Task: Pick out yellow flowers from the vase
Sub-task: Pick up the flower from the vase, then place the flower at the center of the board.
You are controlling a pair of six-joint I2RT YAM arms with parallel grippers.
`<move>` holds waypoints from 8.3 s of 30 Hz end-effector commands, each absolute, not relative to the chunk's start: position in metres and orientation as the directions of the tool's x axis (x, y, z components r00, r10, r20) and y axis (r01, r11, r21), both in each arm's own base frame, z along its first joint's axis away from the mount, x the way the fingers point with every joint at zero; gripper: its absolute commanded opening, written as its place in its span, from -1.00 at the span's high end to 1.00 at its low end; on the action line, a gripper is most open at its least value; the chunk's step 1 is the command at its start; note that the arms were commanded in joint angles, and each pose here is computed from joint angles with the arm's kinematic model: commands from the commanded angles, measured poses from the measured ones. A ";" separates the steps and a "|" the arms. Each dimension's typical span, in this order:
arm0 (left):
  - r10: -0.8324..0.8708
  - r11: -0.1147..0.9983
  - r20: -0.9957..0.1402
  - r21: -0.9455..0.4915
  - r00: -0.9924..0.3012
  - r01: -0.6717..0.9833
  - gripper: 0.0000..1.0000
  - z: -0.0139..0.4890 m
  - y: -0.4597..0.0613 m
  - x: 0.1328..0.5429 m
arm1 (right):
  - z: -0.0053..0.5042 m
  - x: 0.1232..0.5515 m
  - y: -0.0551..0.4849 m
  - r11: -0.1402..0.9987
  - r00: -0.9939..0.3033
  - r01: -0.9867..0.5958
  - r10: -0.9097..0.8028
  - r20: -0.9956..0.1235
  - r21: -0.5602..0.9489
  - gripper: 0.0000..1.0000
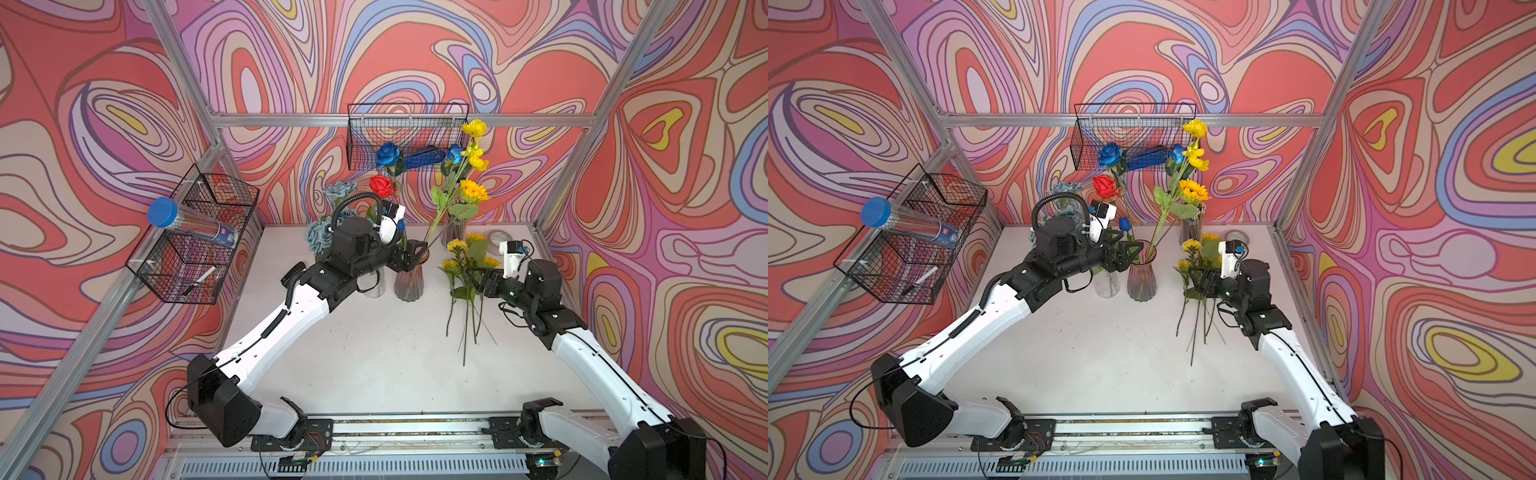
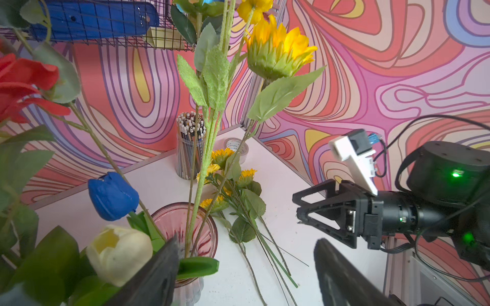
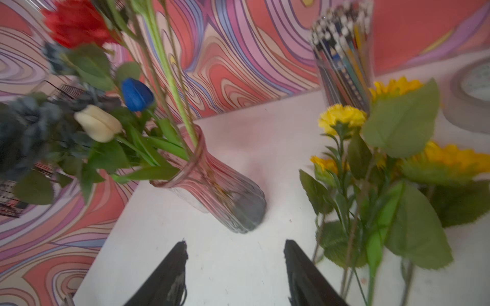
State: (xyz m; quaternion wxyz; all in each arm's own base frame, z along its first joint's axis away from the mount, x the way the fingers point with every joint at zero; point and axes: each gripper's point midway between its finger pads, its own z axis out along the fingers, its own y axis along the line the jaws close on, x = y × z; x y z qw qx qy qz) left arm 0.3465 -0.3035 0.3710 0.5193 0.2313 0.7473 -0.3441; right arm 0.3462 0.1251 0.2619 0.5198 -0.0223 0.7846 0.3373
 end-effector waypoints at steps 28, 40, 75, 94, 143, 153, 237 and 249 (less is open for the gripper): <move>0.081 0.884 -0.903 -0.131 -0.423 0.450 -0.63 0.357 -0.197 0.319 | 0.325 0.424 0.205 0.639 -0.102 -0.707 0.334 -0.937 0.305 -0.05; 0.076 0.892 -0.904 -0.127 -0.421 0.434 -0.64 0.359 -0.186 0.313 | 0.325 0.422 0.208 0.637 -0.119 -0.708 0.318 -0.941 0.305 -0.01; 0.059 0.888 -0.905 -0.145 -0.421 0.436 -0.64 0.361 -0.183 0.316 | 0.326 0.443 0.207 0.662 -0.080 -0.684 0.350 -0.933 0.307 0.82; 0.044 0.880 -0.910 -0.160 -0.412 0.447 -0.64 0.367 -0.185 0.314 | 0.425 0.392 0.194 0.682 0.096 -0.717 0.301 -0.949 0.144 1.00; 0.008 0.761 -0.927 -0.238 -0.376 0.603 -0.65 0.388 -0.220 0.308 | 0.412 0.357 0.069 0.995 -0.218 -0.084 0.027 -0.976 0.046 1.00; 0.008 0.755 -0.926 -0.242 -0.378 0.610 -0.65 0.386 -0.223 0.310 | 0.388 0.375 0.069 0.989 -0.351 -0.109 0.060 -0.934 0.104 1.00; 0.021 0.767 -0.923 -0.231 -0.383 0.598 -0.65 0.377 -0.218 0.306 | 0.103 0.445 0.145 0.855 -0.957 -0.149 0.003 -0.291 0.497 0.45; 0.050 0.794 -0.931 -0.182 -0.361 0.580 -0.65 0.381 -0.208 0.304 | 0.166 0.435 0.140 0.874 -0.906 -0.198 0.010 -0.423 0.445 0.15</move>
